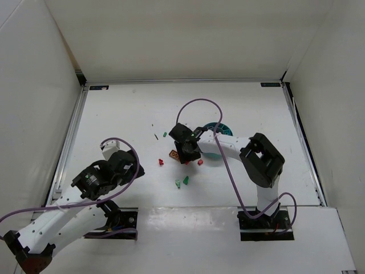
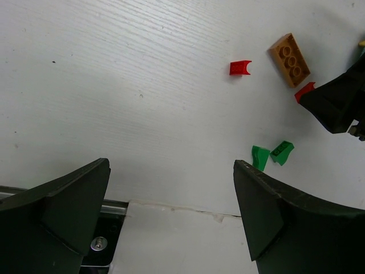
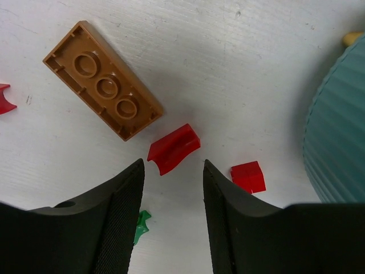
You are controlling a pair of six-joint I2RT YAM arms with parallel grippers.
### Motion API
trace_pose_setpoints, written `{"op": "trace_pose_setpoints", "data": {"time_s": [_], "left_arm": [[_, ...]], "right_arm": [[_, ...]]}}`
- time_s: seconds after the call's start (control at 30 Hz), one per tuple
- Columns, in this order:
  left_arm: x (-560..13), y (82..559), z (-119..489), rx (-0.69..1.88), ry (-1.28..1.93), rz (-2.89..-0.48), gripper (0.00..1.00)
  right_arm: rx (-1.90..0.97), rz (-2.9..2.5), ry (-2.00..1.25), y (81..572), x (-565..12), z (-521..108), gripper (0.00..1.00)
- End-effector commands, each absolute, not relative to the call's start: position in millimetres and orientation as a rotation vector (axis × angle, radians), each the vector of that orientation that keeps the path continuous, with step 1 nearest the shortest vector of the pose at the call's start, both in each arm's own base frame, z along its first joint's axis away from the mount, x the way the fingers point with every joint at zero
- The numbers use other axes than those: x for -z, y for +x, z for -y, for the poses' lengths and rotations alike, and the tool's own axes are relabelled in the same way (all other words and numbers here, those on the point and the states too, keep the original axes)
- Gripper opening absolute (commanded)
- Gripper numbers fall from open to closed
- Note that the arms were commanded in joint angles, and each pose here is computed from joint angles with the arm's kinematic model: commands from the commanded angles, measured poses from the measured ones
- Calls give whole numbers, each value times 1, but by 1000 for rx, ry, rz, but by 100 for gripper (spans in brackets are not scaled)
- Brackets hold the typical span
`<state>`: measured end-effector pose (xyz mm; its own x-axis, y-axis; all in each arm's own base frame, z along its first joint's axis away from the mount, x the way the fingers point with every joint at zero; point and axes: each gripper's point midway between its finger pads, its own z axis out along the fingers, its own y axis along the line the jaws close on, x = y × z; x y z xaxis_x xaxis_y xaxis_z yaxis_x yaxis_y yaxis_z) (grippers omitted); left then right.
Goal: Sort the legos into containers by color
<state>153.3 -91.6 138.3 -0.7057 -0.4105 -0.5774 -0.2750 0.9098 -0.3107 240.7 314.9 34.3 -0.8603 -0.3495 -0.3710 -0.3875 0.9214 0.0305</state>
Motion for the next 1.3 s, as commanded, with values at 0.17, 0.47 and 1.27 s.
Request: {"op": "trace_pose_setpoints", "data": {"time_s": [0.17,0.47,1.27], "left_arm": [[-145,158,91,253,-482,-2378,100],[-145,157,91,254,-461,-2381,100],[-152,187,118,223,-361,-2398,100]], "right_arm": [[-193,-2722,-485,250,-26,-325,47],[-225,-2732,-457,252,-19,-328,47],[-283,-2494,-399,269,-154,-286,10]]}}
